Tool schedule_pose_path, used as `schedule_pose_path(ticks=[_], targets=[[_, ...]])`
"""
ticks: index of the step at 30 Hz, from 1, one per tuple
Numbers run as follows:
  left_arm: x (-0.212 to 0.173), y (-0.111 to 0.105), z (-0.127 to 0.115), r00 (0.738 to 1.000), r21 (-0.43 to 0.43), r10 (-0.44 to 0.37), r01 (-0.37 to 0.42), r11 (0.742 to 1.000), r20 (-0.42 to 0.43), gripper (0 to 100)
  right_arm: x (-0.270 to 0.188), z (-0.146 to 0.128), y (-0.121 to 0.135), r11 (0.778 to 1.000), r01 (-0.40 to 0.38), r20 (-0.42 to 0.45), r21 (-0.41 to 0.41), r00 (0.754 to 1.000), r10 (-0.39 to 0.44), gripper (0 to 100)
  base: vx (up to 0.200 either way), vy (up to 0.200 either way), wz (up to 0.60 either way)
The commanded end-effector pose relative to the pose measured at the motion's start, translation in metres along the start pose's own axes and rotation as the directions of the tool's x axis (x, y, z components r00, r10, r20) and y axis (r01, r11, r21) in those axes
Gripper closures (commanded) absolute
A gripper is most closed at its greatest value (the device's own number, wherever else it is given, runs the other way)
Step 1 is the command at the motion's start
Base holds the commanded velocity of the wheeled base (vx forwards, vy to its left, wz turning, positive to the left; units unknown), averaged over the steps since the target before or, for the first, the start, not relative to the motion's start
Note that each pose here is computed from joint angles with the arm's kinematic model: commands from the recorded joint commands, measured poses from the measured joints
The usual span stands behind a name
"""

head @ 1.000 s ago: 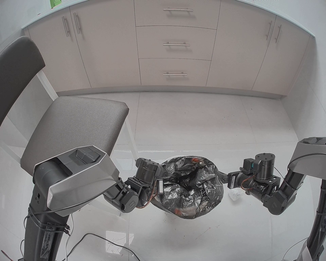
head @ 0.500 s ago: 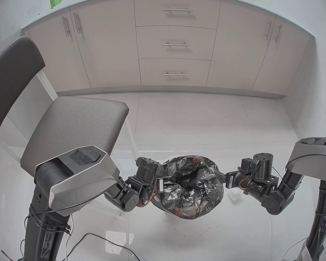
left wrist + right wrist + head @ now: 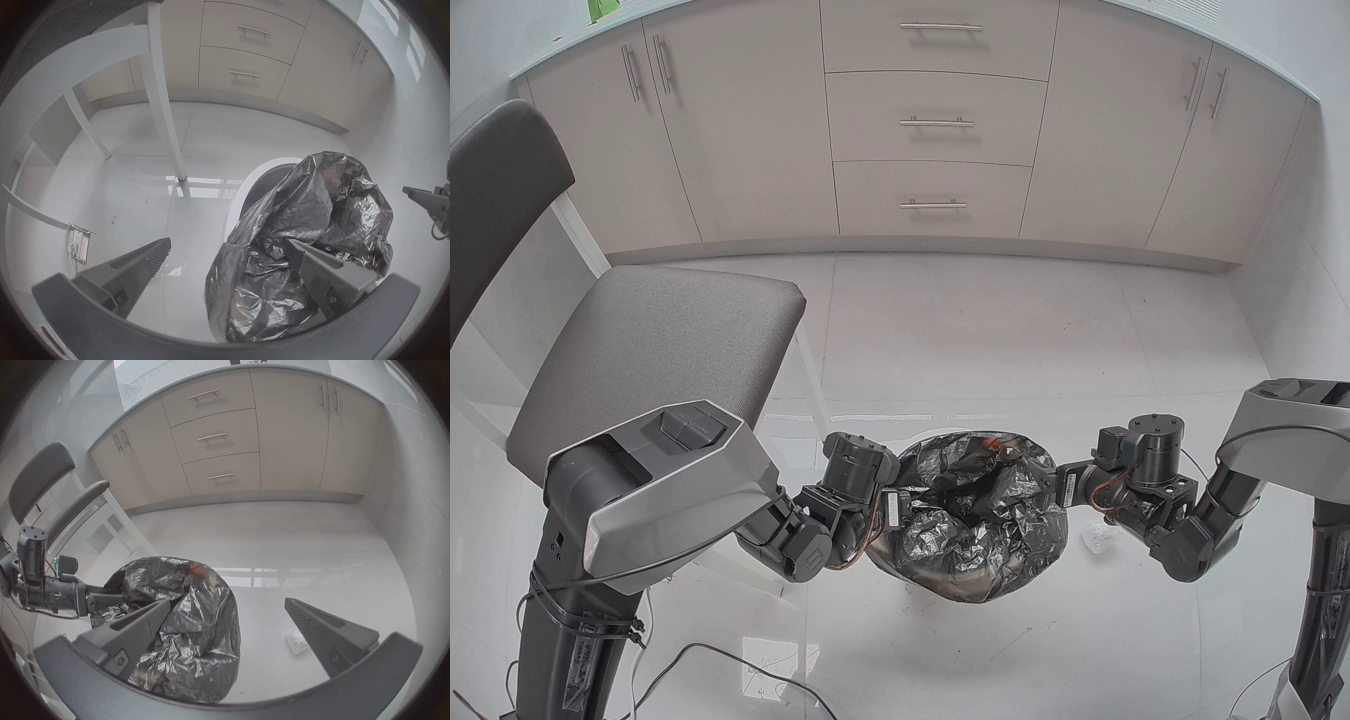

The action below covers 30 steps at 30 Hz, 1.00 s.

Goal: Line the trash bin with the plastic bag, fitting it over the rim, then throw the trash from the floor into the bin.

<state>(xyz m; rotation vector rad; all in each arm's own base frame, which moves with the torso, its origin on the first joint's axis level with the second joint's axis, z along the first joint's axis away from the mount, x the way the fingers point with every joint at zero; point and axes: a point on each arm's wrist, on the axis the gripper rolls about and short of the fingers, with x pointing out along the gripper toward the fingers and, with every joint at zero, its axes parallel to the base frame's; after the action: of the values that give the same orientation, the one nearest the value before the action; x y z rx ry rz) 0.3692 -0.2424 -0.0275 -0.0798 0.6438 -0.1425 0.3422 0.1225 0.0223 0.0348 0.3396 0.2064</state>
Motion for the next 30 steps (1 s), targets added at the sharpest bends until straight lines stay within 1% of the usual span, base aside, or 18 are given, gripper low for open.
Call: schedule_pose_path(ticks=[1,3,4,7,9,10,14,18,21,25,30], targets=[[0.004,0.005,0.002,1.000,-0.008,0.012,-0.012,1.000,0.002,0,0.022,-0.009,0.005,1.000,-0.002,-0.044,-0.012,0.999,0.001,0,0.000,0.000,0.00],[0.005,0.006,0.001,1.000,-0.009,0.013,-0.013,1.000,0.002,0,0.023,-0.009,0.006,1.000,-0.004,-0.050,-0.013,0.999,0.003,0,0.000,0.000,0.00],[0.006,0.008,0.003,1.000,-0.013,0.017,-0.017,1.000,0.005,0,0.031,-0.006,0.010,1.000,-0.010,-0.059,-0.015,0.998,0.009,0,0.000,0.000,0.00],[0.007,0.008,0.006,1.000,-0.019,0.017,-0.017,1.000,0.014,0,0.038,-0.004,0.015,1.000,-0.020,-0.047,-0.018,0.999,0.019,0,0.000,0.000,0.00],[0.007,0.008,0.007,1.000,-0.020,0.016,-0.016,1.000,0.017,0,0.040,-0.004,0.018,0.999,-0.026,-0.048,-0.020,0.999,0.025,0,0.000,0.000,0.00],[0.008,0.009,0.010,1.000,-0.023,0.018,-0.017,1.000,0.023,0,0.044,-0.006,0.024,0.999,-0.036,-0.065,-0.027,0.997,0.034,0,0.000,0.000,0.00],[0.010,0.013,0.014,0.999,-0.031,0.027,-0.026,0.999,0.027,0,0.052,-0.006,0.029,0.999,-0.038,-0.068,-0.030,0.997,0.036,0,0.000,0.000,0.00],[0.011,0.015,0.017,0.999,-0.037,0.031,-0.029,0.999,0.034,0,0.060,-0.008,0.031,0.999,-0.037,-0.078,-0.034,0.996,0.034,0,0.000,0.000,0.00],[0.012,0.015,0.021,0.999,-0.040,0.030,-0.028,0.999,0.043,0,0.068,-0.007,0.029,0.999,-0.031,-0.070,-0.036,0.997,0.028,0,0.000,0.000,0.00],[0.012,0.014,0.023,0.998,-0.040,0.028,-0.026,0.999,0.050,0,0.074,-0.004,0.026,0.998,-0.022,-0.056,-0.061,0.998,0.019,0,0.000,0.000,0.00],[0.015,0.013,0.022,0.998,-0.041,0.027,-0.025,0.999,0.051,0,0.084,-0.001,0.022,0.998,-0.010,-0.076,-0.069,0.997,0.005,0,0.000,0.000,0.00]])
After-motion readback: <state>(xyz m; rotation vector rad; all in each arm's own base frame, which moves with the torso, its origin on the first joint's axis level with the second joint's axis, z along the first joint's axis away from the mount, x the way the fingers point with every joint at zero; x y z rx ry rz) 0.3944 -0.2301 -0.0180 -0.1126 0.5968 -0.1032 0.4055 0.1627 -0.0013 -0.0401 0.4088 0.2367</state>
